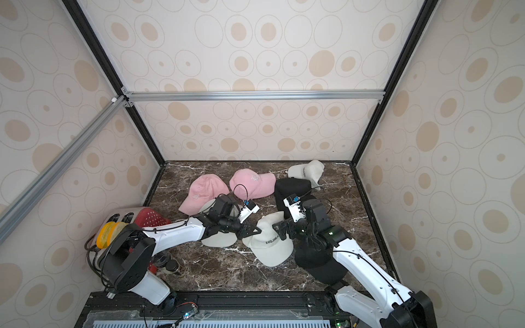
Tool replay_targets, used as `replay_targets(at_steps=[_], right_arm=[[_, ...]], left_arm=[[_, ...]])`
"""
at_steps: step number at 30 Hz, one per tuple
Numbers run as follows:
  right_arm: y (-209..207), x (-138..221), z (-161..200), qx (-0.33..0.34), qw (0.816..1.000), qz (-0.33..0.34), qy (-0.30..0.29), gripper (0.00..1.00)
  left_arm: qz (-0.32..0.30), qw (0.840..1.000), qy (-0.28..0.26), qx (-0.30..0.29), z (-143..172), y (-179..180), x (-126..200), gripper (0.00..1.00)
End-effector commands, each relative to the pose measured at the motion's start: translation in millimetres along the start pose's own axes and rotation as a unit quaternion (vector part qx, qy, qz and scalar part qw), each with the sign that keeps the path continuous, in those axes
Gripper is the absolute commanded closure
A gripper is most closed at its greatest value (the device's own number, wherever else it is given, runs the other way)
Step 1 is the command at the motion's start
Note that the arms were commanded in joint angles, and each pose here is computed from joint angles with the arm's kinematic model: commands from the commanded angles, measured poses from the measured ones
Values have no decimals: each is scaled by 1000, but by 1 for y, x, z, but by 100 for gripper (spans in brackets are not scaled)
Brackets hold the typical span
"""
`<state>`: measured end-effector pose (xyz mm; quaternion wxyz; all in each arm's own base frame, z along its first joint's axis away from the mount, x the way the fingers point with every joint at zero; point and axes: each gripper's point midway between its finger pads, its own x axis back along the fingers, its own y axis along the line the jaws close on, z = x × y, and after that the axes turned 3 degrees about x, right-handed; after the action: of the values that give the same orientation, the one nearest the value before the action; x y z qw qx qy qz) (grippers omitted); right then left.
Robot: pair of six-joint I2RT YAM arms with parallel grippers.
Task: Stack the baseball caps by color
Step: Pick up the baseball cap from the center of the board.
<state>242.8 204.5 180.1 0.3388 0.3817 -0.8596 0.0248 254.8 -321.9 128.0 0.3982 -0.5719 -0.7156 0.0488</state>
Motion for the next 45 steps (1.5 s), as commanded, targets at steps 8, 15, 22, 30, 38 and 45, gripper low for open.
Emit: replay_targets(at_steps=[8, 15, 22, 30, 38, 45], right_arm=[[34, 43, -27, 99, 993, -63, -14, 0], [59, 59, -50, 192, 971, -102, -95, 3], [109, 61, -40, 259, 941, -213, -55, 3], [135, 57, -32, 271, 914, -303, -17, 2], [152, 56, -24, 251, 884, -389, 59, 9], [147, 44, -19, 245, 888, -380, 80, 20]], left_arm=[[132, 965, 127, -189, 8, -70, 75, 100], [155, 949, 155, -228, 7, -88, 94, 100], [209, 927, 111, -291, 18, -126, 117, 100], [214, 922, 106, -304, 26, -134, 124, 100], [228, 921, 112, -296, 24, -135, 123, 100], [225, 924, 117, -286, 22, -131, 119, 100]])
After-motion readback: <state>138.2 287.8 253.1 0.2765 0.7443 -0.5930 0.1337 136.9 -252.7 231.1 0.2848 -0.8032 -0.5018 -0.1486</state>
